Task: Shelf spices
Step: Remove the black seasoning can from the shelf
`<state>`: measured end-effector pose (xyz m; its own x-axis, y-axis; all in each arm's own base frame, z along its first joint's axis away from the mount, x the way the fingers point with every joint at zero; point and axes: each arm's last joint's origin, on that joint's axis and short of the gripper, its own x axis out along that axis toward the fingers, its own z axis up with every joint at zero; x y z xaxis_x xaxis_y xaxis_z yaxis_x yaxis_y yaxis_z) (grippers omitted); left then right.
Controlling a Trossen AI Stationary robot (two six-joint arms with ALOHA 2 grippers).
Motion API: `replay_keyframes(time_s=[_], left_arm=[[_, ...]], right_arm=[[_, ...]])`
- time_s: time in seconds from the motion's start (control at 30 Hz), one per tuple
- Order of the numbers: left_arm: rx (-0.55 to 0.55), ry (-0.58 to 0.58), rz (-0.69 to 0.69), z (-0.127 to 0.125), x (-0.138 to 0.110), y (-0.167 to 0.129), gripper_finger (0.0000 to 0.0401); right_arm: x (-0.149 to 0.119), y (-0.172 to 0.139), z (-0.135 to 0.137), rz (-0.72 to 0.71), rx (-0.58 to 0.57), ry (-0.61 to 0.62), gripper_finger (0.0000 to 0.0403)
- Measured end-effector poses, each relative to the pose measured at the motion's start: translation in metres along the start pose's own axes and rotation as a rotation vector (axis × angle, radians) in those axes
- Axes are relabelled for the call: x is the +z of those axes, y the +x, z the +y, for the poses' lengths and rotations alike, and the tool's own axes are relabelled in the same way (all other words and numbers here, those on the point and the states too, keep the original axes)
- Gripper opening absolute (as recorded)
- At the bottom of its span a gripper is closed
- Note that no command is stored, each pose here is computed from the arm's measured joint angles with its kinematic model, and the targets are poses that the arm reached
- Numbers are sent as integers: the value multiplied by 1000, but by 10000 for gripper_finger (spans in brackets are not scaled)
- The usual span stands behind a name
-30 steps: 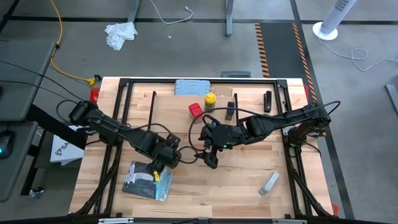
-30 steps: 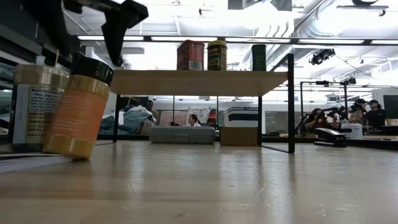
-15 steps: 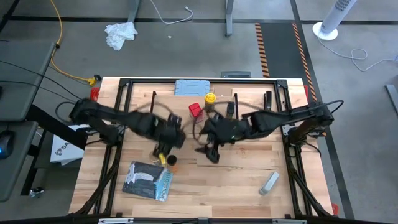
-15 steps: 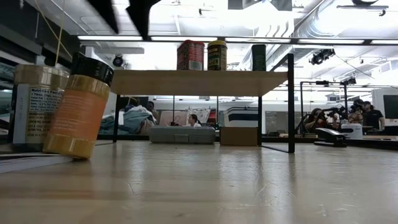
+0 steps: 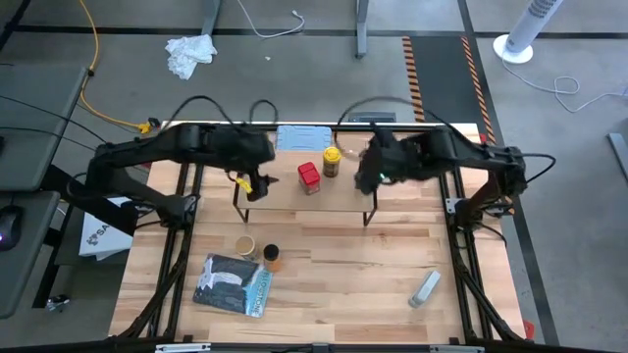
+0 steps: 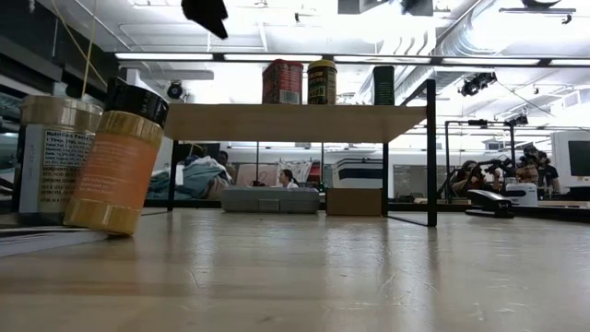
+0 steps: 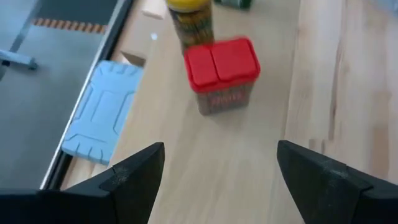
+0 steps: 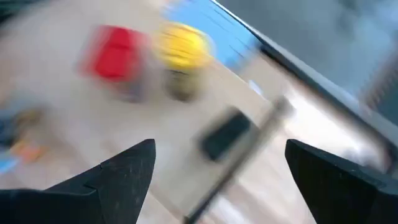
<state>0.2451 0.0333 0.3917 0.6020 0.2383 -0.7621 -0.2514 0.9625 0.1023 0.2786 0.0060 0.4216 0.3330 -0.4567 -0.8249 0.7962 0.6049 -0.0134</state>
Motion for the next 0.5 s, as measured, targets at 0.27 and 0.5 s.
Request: replay_keyframes(time_s=[0.27, 0.5], left_arm=[[44, -98, -117, 8, -13, -24, 307], [52, -114, -130, 7, -16, -26, 307]], right_arm=[[17, 42, 2, 106, -26, 243, 355], [16, 75, 18, 170, -128, 311, 355]])
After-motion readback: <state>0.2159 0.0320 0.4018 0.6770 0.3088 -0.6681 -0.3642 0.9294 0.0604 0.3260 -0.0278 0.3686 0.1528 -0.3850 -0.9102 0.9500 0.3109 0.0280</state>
